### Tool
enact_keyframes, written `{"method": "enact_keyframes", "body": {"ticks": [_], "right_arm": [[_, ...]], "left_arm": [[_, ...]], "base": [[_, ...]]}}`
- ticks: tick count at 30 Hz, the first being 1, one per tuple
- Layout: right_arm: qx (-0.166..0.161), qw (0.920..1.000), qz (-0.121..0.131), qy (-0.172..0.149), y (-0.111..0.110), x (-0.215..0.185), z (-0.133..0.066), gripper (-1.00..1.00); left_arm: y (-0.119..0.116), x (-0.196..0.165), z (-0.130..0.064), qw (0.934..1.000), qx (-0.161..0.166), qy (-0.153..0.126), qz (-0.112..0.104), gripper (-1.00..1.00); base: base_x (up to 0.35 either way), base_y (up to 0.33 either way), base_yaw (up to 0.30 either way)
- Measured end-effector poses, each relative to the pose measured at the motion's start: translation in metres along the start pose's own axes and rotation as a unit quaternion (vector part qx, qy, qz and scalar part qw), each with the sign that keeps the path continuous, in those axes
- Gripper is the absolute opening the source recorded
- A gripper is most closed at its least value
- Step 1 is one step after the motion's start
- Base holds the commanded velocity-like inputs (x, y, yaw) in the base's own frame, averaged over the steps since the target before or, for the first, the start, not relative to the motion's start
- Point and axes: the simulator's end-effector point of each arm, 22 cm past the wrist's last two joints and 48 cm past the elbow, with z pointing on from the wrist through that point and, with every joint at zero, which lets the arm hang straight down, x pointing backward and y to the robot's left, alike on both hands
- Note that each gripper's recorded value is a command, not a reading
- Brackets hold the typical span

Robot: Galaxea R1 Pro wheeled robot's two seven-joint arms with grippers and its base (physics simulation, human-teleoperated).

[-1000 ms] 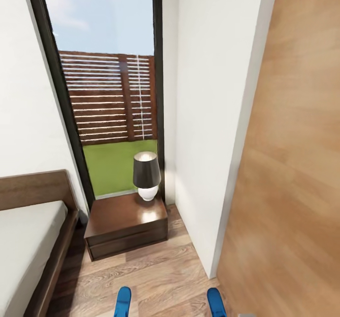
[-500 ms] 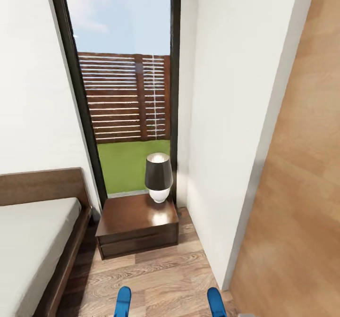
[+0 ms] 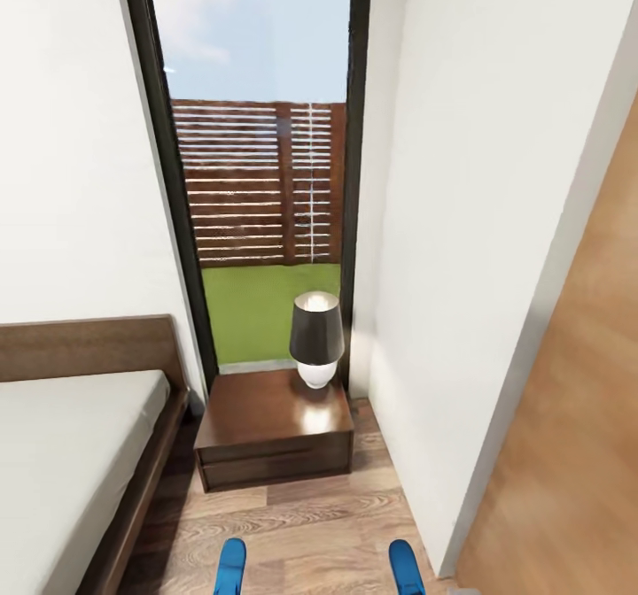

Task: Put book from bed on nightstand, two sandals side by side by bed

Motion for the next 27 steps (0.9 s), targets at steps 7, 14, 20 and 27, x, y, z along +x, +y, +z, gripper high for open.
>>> {"method": "enact_keyframes", "body": {"ticks": [7,14,20,27], "right_arm": [[-0.001,1.0000,0.000,0.000,0.0002,0.0001,0.0000,-1.00],[-0.001,1.0000,0.000,0.000,0.0003,0.0000,0.0000,-1.00],[-0.001,1.0000,0.000,0.000,0.0003,-0.0001,0.0000,-1.00],[-0.001,1.0000,0.000,0.000,0.0003,-0.0004,0.0004,-1.00]], "left_arm": [[0.0000,0.0001,0.0000,1.0000,0.000,0.000,0.000,-1.00],[-0.0001,0.0001,0.0000,1.0000,0.000,0.000,0.000,-1.00],[-0.0001,0.0001,0.0000,1.0000,0.000,0.000,0.000,-1.00],[0.0002,-0.0001,0.0003,1.0000,0.000,0.000,0.000,-1.00]], "base": [[0.323,0.000,0.001],[0.323,0.000,0.000],[0.319,-0.014,0.000],[0.103,-0.021,0.135]]}}
